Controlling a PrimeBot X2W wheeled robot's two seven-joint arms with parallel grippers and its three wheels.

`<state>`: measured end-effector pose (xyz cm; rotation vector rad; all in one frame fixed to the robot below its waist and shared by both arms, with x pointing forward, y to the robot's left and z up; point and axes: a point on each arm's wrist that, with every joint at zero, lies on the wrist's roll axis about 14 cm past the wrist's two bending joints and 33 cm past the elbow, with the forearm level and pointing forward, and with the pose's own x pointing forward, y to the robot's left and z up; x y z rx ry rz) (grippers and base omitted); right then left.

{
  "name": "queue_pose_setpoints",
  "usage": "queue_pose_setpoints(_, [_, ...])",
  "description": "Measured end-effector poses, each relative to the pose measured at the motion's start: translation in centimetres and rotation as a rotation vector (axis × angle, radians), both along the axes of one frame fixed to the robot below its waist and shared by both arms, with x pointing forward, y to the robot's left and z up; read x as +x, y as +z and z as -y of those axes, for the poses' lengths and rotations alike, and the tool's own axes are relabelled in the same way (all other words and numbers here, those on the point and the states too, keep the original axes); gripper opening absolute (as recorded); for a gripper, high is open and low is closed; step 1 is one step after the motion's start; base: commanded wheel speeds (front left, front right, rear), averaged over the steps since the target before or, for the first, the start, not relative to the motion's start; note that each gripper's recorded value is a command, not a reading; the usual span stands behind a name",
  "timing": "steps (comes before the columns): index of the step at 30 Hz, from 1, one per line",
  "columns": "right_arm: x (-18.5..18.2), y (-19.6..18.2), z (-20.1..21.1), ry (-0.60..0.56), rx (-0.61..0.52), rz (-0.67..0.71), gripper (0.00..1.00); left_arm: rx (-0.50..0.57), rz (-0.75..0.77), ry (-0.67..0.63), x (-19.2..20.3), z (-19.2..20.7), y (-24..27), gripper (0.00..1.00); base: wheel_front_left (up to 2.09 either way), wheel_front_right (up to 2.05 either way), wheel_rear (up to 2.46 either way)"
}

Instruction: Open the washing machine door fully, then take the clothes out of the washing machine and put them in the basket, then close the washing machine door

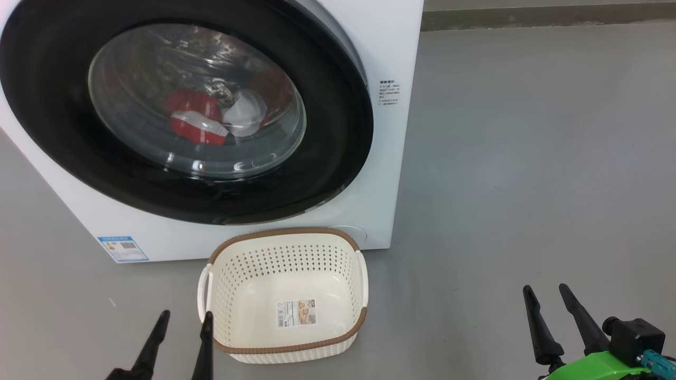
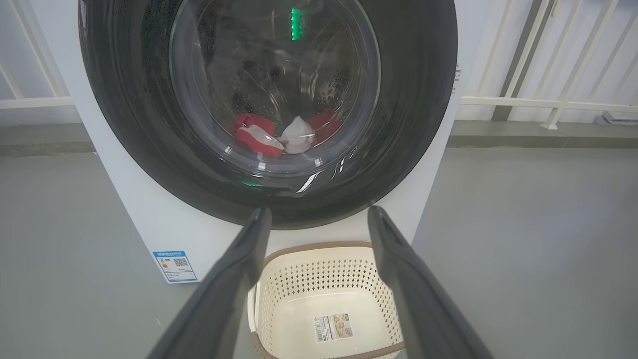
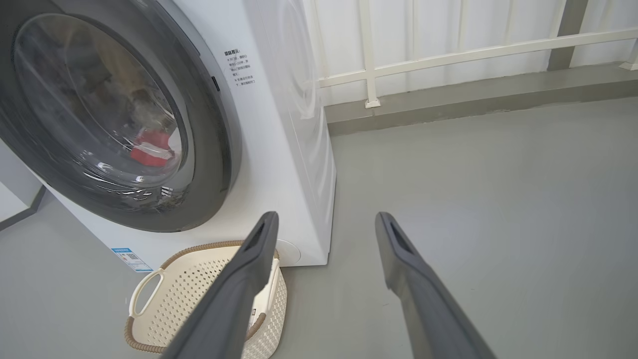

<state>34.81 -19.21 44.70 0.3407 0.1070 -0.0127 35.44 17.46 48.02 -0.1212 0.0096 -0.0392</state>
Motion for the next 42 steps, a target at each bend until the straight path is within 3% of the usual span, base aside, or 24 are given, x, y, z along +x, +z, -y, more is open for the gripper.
queue_pose_setpoints(20, [-0.4,-0.1,0.4,-0.014,-0.015,0.003,1.0,0.014,-0.017,-0.007,-0.4,-0.2,-0.7,1.0,0.0,0.0,0.0])
queue_pose_setpoints(21, [-0.4,0.0,0.3,-0.012,-0.012,0.004,0.69,0.012,-0.016,-0.007,-0.4,-0.2,-0.7,1.0,0.0,0.0,0.0])
queue_pose_setpoints(22, [-0.4,0.0,0.1,-0.011,-0.005,0.004,0.3,0.007,-0.015,-0.008,-0.4,-0.1,-0.7,1.0,0.0,0.0,0.0])
queue_pose_setpoints(23, [-0.3,0.0,0.0,-0.011,0.004,0.005,0.04,0.004,-0.015,-0.008,-0.4,-0.1,-0.7,1.0,0.0,0.0,0.0])
queue_pose_setpoints(28, [1.2,1.1,-0.9,-0.006,0.069,0.042,0.0,-0.007,-0.019,-0.011,0.1,0.1,-0.8,1.0,0.0,0.0,0.0])
queue_pose_setpoints(42, [12.0,9.7,-3.6,0.066,0.244,0.298,0.0,-0.063,0.011,-0.013,3.4,0.3,-0.1,1.0,0.0,0.0,0.0])
